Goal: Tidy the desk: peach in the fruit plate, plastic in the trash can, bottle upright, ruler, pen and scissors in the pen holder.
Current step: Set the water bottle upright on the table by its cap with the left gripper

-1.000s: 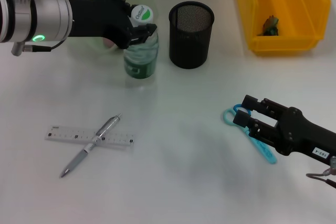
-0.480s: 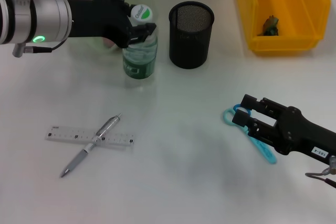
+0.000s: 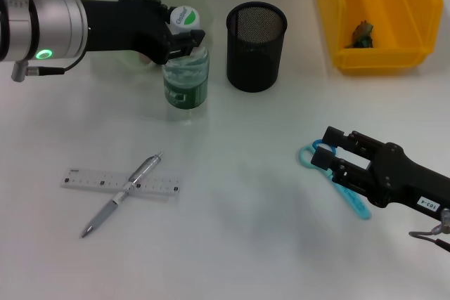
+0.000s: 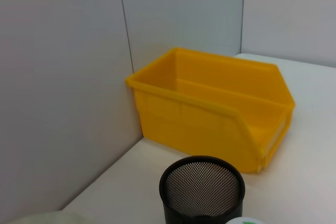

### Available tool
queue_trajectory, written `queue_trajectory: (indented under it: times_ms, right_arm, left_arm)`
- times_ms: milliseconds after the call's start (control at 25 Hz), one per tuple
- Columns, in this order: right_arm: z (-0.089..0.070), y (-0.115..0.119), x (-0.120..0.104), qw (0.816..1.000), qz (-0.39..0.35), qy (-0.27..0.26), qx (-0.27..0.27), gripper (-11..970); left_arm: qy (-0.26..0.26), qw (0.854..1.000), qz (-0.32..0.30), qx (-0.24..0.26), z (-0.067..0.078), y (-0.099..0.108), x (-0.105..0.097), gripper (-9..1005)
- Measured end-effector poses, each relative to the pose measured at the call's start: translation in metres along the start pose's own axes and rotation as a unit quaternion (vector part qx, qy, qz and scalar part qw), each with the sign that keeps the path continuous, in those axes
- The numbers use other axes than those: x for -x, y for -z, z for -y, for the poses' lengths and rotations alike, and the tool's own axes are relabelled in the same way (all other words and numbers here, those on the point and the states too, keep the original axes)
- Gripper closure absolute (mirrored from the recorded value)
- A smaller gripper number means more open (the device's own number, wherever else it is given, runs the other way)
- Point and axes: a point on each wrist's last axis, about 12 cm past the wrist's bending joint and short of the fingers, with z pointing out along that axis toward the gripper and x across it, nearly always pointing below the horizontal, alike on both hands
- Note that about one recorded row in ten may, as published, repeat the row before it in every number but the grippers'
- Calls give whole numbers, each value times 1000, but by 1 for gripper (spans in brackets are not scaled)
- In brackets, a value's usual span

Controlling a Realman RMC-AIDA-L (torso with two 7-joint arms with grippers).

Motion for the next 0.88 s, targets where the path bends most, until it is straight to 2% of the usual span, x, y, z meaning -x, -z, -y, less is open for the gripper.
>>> queue_trajectory:
  times_ms: [880]
  right_arm:
    - [1, -4, 0, 1000, -2, -3, -1, 346]
  left_arm:
    - [16, 1000, -6, 9, -6, 1, -11, 531]
